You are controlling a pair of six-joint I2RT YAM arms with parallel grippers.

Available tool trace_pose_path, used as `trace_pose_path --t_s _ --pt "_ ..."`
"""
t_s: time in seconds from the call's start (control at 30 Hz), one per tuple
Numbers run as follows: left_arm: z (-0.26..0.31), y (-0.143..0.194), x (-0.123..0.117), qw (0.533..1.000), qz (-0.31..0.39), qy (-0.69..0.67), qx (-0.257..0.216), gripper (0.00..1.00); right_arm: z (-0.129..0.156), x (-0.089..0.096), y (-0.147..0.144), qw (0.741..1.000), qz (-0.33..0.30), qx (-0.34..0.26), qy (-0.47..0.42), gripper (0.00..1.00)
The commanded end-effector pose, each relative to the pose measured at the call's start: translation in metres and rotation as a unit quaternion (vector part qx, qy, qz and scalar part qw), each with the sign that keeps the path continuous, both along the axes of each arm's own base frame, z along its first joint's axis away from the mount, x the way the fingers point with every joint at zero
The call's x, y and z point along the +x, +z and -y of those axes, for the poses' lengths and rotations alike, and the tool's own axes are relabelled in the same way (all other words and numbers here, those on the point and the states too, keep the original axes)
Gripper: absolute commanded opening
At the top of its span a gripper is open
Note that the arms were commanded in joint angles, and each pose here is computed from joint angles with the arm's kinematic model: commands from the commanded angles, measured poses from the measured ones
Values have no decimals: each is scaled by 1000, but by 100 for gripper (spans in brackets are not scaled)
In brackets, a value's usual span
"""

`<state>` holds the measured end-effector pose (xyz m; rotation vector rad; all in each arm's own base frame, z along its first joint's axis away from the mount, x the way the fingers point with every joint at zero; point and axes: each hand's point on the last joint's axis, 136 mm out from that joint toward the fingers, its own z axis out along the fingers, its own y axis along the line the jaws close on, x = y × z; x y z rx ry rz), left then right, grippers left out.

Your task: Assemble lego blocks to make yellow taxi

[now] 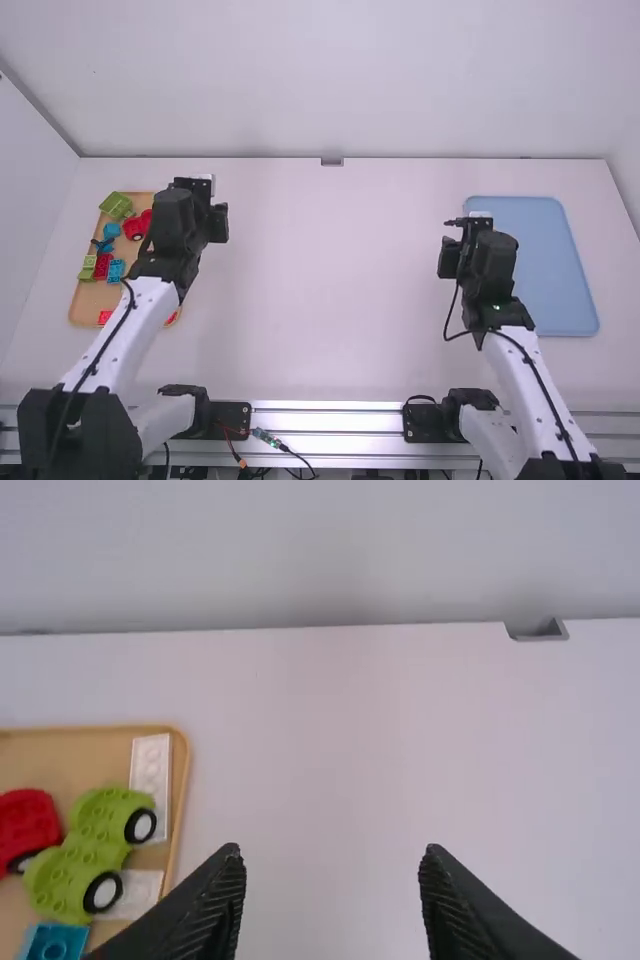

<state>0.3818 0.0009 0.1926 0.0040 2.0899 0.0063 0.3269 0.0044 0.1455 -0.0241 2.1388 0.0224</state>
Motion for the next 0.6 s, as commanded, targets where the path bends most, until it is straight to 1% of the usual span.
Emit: trace_pose_path --t_s 0.0,0.1,0.17,0.27,0.3,0.43,0.5,0.57 --pt "1 -1 -15 1000 8 0 -3 39 2 -13 -9 1000 2 1 -6 35" --pt "1 -12 -34 1000 8 0 -3 31 2 -30 -23 1000 2 1 -6 27" --pt "1 -16 -41 1000 8 0 -3 28 2 -36 -28 1000 2 1 -6 23" --pt "1 -29 -59 1000 8 0 -3 20 2 -51 -44 1000 2 1 -6 15" --pt "1 -30 -61 1000 8 0 -3 19 2 -52 -45 1000 2 1 -6 15" --pt "1 -48 -82 1000 8 0 -3 8 2 -68 -65 1000 2 1 -6 5" --pt "1 -56 -90 1000 8 0 -3 4 2 -74 -74 1000 2 1 -6 1" --pt "1 -67 -99 1000 8 0 -3 0 2 -81 -85 1000 2 1 -6 0"
